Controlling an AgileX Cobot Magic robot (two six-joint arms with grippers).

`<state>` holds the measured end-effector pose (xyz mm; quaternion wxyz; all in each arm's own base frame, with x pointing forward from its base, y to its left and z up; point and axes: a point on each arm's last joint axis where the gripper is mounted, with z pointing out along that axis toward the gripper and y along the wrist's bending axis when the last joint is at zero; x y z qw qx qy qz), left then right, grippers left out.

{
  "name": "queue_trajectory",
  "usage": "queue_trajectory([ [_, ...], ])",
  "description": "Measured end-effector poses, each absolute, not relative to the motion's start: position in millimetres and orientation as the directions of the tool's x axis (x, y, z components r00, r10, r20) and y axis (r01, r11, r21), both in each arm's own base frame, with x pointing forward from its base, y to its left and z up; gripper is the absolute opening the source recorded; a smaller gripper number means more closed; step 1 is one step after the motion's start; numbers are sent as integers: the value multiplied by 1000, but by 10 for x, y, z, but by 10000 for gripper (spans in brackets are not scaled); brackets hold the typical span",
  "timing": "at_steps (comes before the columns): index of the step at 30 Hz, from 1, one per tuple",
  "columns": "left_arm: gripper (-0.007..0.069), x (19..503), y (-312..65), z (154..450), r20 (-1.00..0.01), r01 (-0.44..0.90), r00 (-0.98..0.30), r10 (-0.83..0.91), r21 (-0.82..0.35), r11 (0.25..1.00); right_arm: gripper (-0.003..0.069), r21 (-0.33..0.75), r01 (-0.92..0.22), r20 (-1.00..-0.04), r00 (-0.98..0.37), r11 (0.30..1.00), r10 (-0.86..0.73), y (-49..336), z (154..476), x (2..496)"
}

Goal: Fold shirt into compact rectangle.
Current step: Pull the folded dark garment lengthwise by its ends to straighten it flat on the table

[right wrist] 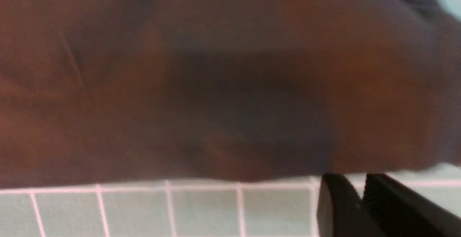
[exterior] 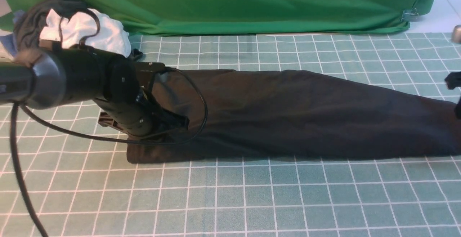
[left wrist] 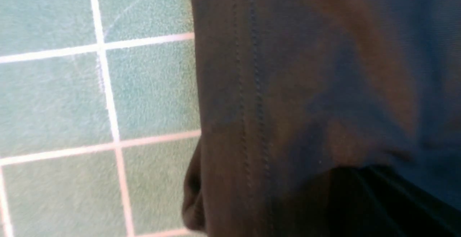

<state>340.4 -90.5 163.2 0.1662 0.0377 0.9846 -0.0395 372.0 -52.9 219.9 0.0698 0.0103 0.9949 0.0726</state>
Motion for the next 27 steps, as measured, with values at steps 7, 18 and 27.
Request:
queue_trajectory([
  [7,7,3429,-900,1565,-309,93,-948,75,-45,995,118,70,57,-79,-995,996,62,-707,1742,3842],
  [18,7,3405,-893,1638,-316,70,-948,48,-58,996,134,6,170,-85,-982,985,170,-1113,1866,3836],
  [27,7,3206,-827,2203,-400,58,-916,15,-95,994,452,29,189,-179,-965,982,191,-1103,2270,3898],
])
